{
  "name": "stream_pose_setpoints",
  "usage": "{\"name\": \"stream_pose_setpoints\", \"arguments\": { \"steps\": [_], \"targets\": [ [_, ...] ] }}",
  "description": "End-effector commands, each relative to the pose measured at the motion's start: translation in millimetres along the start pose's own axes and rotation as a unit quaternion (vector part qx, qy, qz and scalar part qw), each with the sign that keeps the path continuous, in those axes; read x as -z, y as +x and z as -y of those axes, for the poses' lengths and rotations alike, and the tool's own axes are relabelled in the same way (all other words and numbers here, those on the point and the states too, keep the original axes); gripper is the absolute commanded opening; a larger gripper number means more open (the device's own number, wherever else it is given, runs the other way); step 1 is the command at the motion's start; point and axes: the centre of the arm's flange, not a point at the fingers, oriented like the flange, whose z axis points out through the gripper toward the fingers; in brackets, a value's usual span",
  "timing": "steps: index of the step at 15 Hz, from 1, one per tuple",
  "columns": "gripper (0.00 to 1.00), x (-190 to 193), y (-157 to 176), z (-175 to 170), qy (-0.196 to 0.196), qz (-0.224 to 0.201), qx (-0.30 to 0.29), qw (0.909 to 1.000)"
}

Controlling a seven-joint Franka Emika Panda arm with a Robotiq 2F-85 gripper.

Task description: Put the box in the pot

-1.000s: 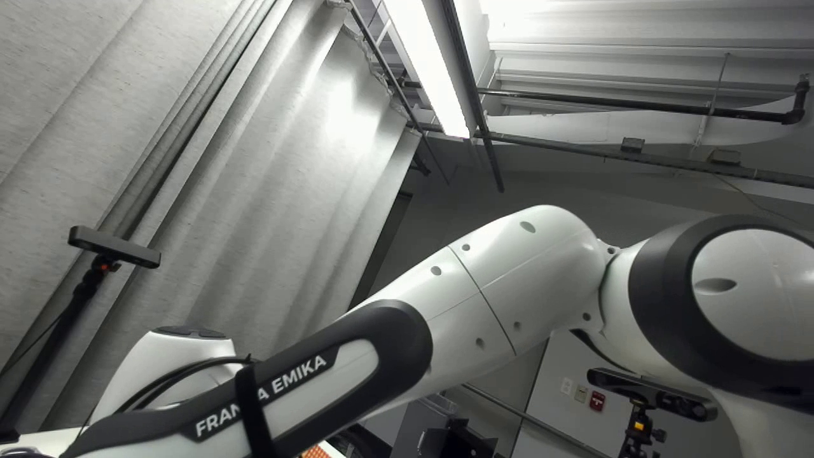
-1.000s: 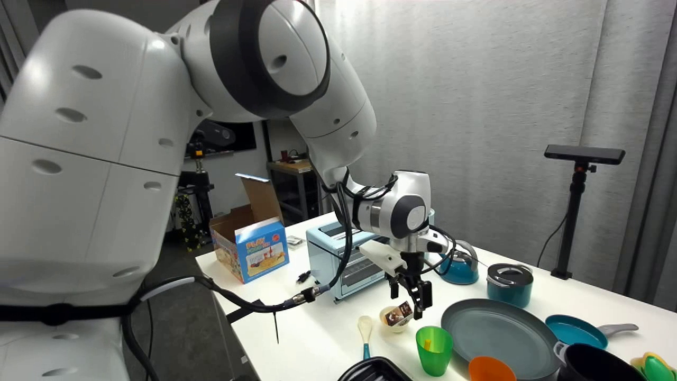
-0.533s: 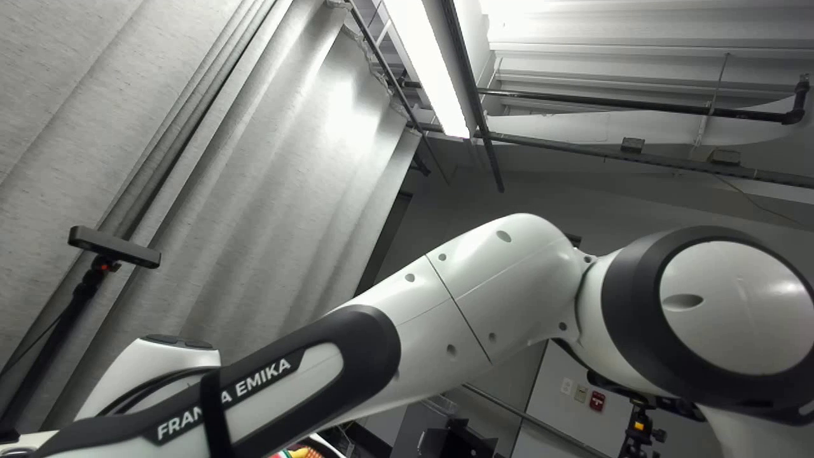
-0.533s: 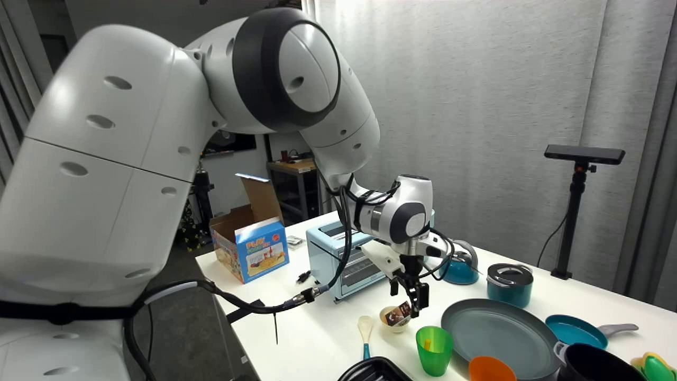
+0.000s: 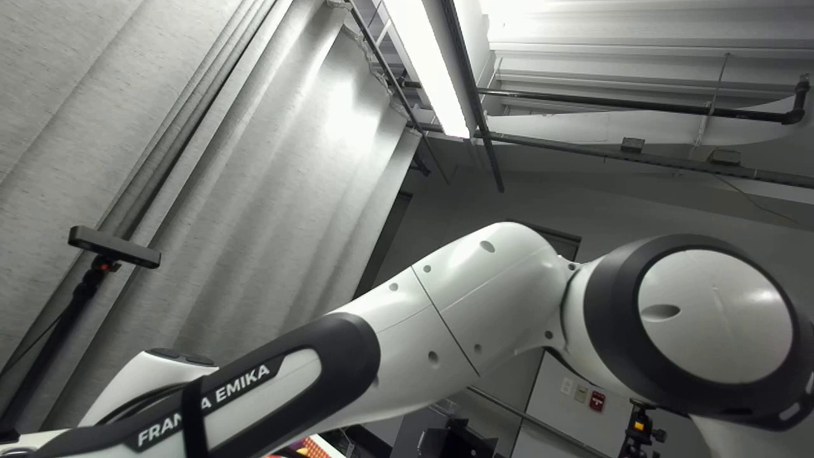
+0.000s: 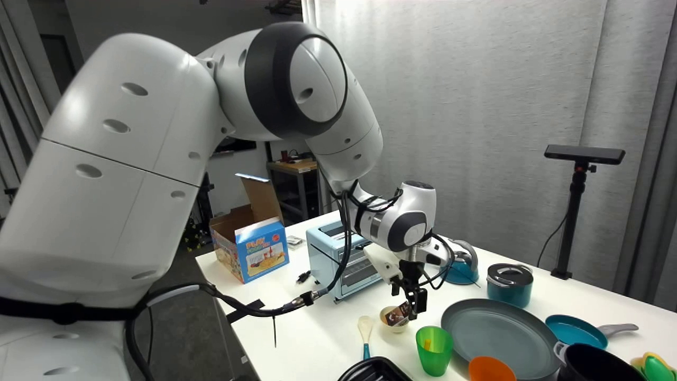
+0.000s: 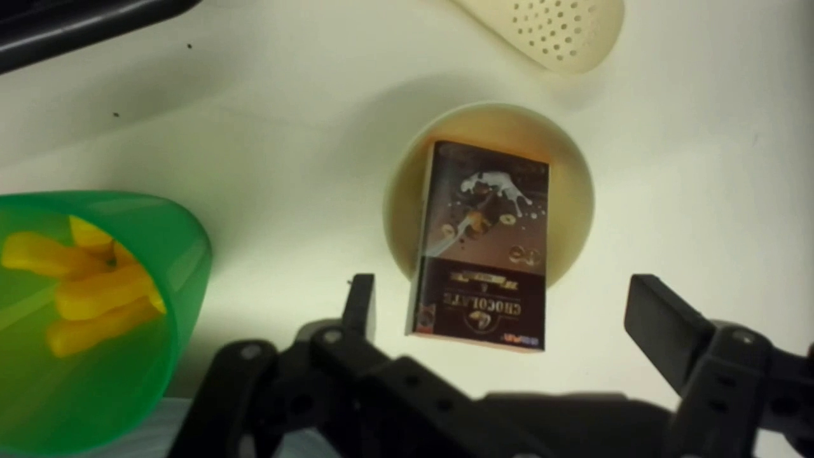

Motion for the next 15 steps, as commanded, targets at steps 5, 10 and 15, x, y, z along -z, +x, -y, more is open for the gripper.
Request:
{"name": "stream_pose_setpoints", "arguments": {
  "steps": [5, 10, 15],
  "targets": [
    [0.66, -16.2, 5.0, 3.7, 0.013, 0.001, -0.023, 0.9996],
    [0.30, -15.9, 4.2, 4.7, 0.013, -0.001, -0.023, 0.9997],
    [0.30, -8.8, 0.2, 6.4, 0.013, -0.006, -0.020, 0.9997]
  ]
}}
